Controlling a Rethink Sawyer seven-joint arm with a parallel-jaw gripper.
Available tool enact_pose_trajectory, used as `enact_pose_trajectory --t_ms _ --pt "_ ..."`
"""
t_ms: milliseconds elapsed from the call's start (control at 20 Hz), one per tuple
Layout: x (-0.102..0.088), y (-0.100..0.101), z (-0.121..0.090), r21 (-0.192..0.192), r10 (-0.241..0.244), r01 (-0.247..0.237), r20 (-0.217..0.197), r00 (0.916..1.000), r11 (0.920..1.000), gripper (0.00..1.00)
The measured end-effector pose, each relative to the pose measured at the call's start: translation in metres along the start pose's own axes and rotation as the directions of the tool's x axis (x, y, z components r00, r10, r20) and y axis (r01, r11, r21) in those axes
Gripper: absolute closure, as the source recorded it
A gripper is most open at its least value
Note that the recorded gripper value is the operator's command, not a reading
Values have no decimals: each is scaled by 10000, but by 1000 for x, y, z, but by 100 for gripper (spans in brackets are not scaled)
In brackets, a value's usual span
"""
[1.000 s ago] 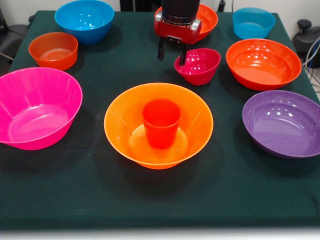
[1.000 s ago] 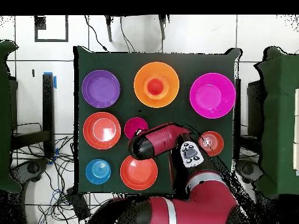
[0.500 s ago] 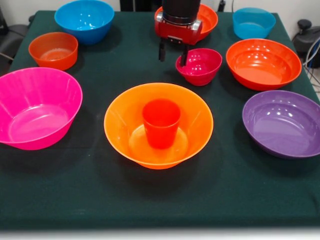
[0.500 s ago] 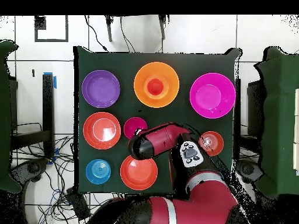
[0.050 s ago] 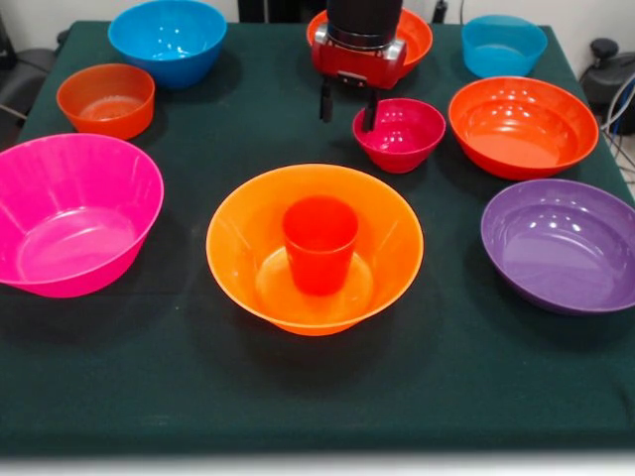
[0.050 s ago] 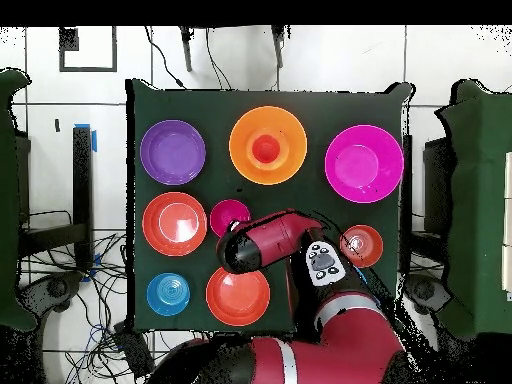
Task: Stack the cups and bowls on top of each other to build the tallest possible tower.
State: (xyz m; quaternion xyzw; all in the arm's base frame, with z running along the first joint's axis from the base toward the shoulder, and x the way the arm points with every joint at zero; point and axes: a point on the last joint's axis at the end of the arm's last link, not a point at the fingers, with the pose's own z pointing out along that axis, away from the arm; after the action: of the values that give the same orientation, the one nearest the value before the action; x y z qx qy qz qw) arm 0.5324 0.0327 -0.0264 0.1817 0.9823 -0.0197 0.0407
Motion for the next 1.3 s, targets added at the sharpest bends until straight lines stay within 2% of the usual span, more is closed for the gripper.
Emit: enact_pose_trajectory --t_ms 500,750,1100,1300 --pt "6 15 -1 -62 -117 117 -43 9999 9999 0" --pt "15 23 5 -55 -123 121 -246 9996 9999 0" --pt "30 30 13 139 -381 387 -420 9984 9992 0" --pt "34 28 16 260 -403 415 -476 9981 9988 0"
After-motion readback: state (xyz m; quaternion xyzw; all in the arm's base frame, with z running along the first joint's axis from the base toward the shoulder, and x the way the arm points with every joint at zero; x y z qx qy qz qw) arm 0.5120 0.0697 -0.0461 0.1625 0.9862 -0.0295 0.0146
